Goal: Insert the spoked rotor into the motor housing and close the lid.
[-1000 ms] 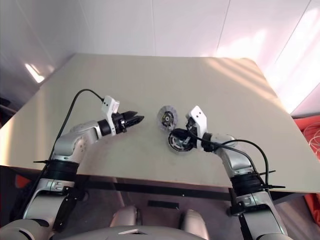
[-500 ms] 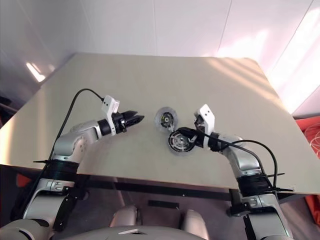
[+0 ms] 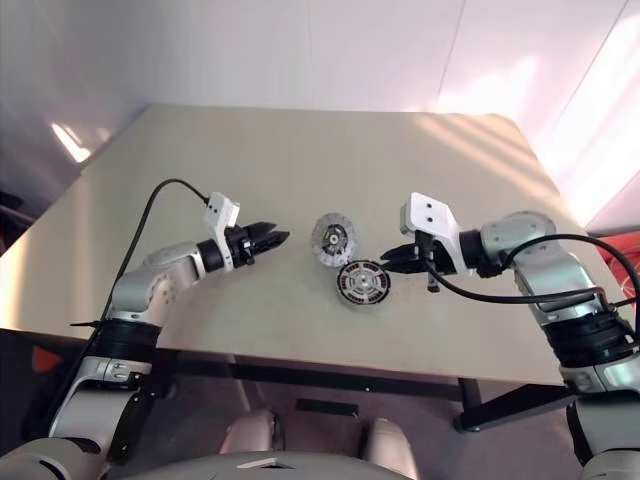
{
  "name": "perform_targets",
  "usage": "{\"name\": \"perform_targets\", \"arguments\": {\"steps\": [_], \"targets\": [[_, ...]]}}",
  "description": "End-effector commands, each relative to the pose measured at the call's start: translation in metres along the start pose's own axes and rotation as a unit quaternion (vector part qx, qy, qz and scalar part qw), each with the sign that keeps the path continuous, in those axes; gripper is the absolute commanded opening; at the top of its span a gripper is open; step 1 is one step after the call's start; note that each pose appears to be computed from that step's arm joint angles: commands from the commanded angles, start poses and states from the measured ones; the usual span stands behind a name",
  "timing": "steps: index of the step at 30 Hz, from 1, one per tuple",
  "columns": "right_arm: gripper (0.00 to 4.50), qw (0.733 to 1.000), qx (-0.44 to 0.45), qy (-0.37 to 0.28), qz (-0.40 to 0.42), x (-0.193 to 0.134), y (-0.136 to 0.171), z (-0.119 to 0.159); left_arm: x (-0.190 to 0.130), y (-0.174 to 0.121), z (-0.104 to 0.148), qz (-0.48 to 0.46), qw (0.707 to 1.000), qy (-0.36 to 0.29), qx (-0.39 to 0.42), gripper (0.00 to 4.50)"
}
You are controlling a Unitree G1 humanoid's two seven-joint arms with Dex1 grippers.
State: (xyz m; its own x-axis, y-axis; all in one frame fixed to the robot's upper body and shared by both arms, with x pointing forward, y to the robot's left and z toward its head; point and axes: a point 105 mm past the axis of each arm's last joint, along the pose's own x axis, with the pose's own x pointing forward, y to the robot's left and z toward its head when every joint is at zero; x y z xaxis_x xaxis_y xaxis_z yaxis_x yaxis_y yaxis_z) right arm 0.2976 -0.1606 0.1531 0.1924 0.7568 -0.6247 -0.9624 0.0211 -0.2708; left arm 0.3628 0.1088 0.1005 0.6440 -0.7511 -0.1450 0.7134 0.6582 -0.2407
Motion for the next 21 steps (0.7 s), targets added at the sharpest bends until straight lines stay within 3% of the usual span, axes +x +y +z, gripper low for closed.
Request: {"name": "perform_targets", "arguments": {"steps": [1,5,9,15,21], "targets": [[1.91,0.995,-0.091,0.04,0.03,-0.003,-0.008,0.009,0.002,-0.002,0.015,-0.005,1.0,-0.022,0.022,2.66],[3.24,0.981,-0.16,0.076,0.083,0.003,-0.008,0.011,0.005,-0.002,0.013,-0.007,1.0,-0.023,0.02,2.66],[3.24,0.955,-0.222,0.107,0.162,0.02,0.003,0.008,0.006,-0.003,0.012,-0.008,0.999,-0.025,0.019,2.66],[3.24,0.92,-0.287,0.149,0.22,0.03,0.01,-0.005,0.003,-0.002,0.011,0.0,0.999,-0.031,0.017,2.66],[3.24,0.908,-0.3,0.161,0.243,0.037,0.014,-0.015,0.0,0.0,0.01,0.008,0.999,-0.035,0.016,2.66]]}}
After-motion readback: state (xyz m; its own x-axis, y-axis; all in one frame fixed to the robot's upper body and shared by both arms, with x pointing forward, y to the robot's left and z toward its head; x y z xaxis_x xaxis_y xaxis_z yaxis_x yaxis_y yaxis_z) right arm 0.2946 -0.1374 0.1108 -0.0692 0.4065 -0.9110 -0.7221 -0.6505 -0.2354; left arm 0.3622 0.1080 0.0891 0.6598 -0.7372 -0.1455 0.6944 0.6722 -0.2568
